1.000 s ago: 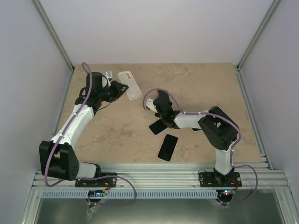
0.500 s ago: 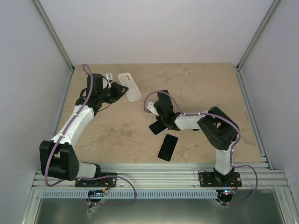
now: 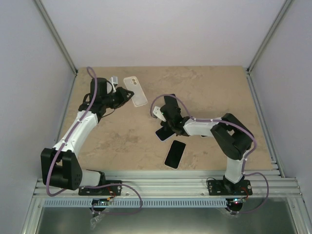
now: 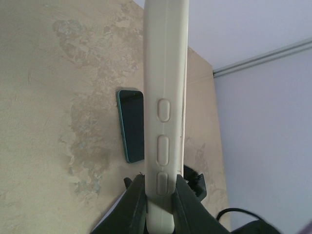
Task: Take the phone out of the phone case
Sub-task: Place the phone at the center of the board, then place the phone case at the center of the board.
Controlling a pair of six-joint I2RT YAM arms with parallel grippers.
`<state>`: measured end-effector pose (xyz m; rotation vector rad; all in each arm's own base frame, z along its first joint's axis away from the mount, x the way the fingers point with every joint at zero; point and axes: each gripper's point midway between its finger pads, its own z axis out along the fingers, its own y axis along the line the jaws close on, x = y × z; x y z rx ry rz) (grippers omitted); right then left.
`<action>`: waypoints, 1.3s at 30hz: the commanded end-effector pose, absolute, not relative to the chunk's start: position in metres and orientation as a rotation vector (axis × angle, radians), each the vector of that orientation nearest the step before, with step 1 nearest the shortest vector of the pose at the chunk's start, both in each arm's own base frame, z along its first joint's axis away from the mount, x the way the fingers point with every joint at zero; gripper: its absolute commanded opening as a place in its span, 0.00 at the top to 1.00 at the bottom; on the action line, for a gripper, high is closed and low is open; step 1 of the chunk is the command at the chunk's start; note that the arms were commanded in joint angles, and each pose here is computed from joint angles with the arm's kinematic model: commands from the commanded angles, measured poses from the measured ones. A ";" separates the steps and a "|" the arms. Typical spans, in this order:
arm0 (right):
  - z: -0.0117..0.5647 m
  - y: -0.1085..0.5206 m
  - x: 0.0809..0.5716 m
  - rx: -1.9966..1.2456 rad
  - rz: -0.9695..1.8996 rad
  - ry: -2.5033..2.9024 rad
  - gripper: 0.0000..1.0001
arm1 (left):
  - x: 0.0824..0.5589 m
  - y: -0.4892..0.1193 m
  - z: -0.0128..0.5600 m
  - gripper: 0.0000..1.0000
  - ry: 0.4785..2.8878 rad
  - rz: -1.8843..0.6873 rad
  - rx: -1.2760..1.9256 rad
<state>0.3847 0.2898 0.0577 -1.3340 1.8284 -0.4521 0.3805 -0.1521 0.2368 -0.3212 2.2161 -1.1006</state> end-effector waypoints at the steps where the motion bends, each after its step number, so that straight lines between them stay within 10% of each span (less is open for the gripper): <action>1: 0.118 0.304 0.385 -1.228 -0.293 1.810 0.21 | 0.380 -0.157 0.251 1.00 2.176 -1.096 -0.169; 9: 0.176 0.288 0.375 -1.142 0.111 1.898 0.02 | 0.382 -0.183 0.256 1.00 2.180 -1.210 0.111; 39: 0.081 0.228 0.426 -0.528 0.872 2.436 0.02 | 0.459 -0.212 0.098 1.00 2.509 -1.330 0.058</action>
